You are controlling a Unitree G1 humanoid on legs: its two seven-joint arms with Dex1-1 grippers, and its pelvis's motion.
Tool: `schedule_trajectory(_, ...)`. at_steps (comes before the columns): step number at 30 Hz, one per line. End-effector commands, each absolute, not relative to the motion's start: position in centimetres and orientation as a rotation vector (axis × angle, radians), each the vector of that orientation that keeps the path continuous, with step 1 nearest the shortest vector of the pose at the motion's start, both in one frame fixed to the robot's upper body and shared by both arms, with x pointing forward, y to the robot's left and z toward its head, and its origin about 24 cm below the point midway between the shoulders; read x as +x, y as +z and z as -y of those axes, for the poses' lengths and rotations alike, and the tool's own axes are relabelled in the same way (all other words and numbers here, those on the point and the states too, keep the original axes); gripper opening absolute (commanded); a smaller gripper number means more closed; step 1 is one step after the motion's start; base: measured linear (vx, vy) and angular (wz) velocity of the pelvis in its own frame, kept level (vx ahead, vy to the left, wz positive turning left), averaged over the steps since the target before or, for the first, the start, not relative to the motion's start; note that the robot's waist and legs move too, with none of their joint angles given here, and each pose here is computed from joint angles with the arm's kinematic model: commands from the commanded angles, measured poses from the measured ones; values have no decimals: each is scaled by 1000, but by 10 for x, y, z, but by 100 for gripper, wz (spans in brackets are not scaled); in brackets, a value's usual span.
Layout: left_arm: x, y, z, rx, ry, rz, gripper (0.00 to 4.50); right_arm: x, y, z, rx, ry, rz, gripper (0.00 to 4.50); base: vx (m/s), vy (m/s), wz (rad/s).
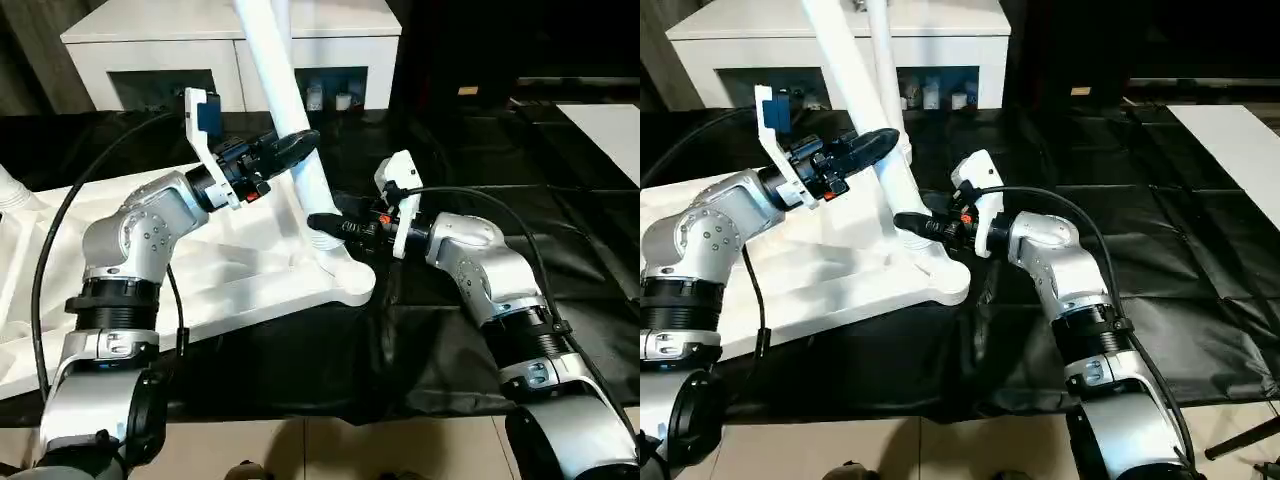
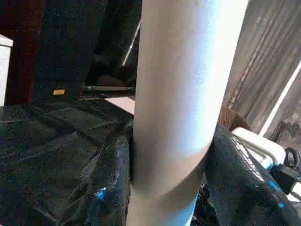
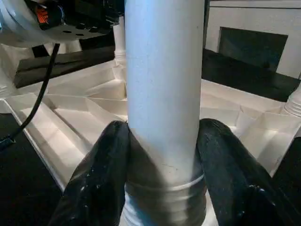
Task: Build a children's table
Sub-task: Rotate leg to tighten
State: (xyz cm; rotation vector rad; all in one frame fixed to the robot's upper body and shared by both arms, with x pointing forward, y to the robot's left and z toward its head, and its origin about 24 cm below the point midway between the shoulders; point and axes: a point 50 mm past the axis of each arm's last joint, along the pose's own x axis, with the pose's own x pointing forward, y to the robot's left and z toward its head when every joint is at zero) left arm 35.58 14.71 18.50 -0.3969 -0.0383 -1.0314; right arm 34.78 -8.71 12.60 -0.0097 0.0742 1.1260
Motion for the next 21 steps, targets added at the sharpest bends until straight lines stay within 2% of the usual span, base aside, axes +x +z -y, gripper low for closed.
schedule_trajectory(1,351,196,-134,-348,-1121,69,195,349,133,83,0,1133,-67,243,0,0,0)
schedule_trajectory(8,346,198,-127,-260,-1164,57,192,349,136,79,-30,1177,-94,306,0,0,0)
schedule_trajectory(21,345,195,-127,-183,-1190,27,190,348,130,80,-77,1213,-193,310,0,0,0)
